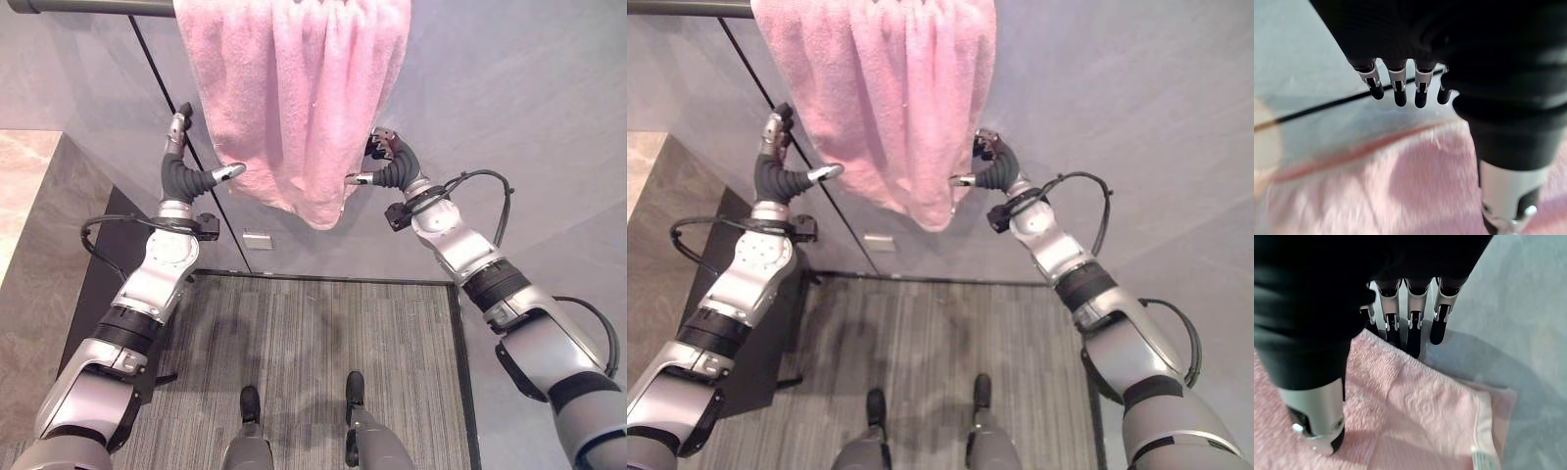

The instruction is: Put brush and paste in cup on sink, flatten towel.

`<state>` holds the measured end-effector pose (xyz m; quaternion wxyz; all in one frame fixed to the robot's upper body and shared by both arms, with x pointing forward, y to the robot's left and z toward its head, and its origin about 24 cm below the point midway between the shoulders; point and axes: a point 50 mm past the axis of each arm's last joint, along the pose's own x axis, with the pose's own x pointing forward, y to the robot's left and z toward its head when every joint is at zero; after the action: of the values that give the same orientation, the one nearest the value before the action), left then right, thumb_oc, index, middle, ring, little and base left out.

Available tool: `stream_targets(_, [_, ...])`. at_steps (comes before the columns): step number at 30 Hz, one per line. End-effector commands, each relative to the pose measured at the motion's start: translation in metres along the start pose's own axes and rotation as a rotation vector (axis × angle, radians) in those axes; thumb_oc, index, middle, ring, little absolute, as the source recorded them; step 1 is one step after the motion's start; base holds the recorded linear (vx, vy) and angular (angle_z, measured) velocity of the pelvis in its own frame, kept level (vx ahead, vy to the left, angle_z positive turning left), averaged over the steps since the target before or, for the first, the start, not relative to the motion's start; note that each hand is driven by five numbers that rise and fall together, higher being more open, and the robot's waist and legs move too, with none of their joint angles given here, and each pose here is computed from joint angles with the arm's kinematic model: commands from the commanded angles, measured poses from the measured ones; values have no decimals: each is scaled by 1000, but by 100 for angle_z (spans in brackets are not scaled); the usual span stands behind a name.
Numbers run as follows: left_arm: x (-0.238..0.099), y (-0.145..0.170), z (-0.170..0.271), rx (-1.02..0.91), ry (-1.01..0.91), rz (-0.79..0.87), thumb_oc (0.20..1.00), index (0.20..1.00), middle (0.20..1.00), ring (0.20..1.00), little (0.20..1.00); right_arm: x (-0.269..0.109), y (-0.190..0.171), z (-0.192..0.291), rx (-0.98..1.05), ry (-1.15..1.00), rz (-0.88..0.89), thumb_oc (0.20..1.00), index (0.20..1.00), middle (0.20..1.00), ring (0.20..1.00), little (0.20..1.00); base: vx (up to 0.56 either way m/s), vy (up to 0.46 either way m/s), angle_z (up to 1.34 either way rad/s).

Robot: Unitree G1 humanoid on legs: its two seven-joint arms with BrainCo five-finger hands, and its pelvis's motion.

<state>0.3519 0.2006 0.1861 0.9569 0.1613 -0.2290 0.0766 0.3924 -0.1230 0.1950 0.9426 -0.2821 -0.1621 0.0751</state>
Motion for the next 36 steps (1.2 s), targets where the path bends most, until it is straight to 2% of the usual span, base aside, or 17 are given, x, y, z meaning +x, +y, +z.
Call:
stream_targets(1, [20,-17,36,-49,-143,-93,1000,1000,1000,1000,1000,19,-12,42,83,-120,-35,1000,1000,1000,1000,1000,0,0,0])
stream_targets(8, [11,-35,32,-109,-107,-224,1000,1000,1000,1000,1000,15,-4,40,124,-122,17,1000,1000,1000,1000,1000,0,0,0])
stream_targets(9, [10,-35,32,-112,-107,-226,595,595,595,595,595,15,-4,40,124,-125,20,1000,1000,1000,1000,1000,0,0,0])
stream_targets(10, [10,-34,31,-113,-106,-221,595,595,595,595,595,14,-3,41,126,-128,27,925,925,925,925,925,0,0,0])
stream_targets(11, [10,-34,31,-113,-106,-221,347,347,347,347,347,14,-3,41,126,-128,27,758,758,758,758,758,0,0,0])
stream_targets(12, [10,-34,30,-119,-98,-212,206,206,206,206,206,14,-2,40,133,-127,27,664,664,664,664,664,0,0,0])
stream_targets(13, [10,-32,28,-121,-92,-201,200,200,200,200,200,13,0,39,141,-123,32,253,253,253,253,253,0,0,0])
stream_targets(14, [9,-30,28,-120,-91,-189,200,200,200,200,200,12,1,38,145,-122,32,200,200,200,200,200,0,0,0])
stream_targets(27, [-4,0,11,-119,-48,-73,200,200,200,200,200,-1,6,29,186,-123,31,200,200,200,200,200,4,-2,1])
stream_targets(31, [-4,6,27,-156,-111,-33,200,200,200,200,200,-4,3,45,201,-201,31,200,200,200,200,200,10,-8,15])
stream_targets(33, [-4,19,45,-188,-201,18,200,200,200,200,200,-11,2,78,231,-354,73,200,200,200,200,200,7,6,6])
stream_targets(35, [-4,23,53,-204,-239,38,200,200,200,200,200,-13,1,86,242,-389,76,200,200,200,200,200,-5,8,12])
stream_targets(36, [-4,29,66,-234,-301,76,200,200,200,200,200,-18,1,104,260,-471,96,200,200,200,200,200,1,0,15])
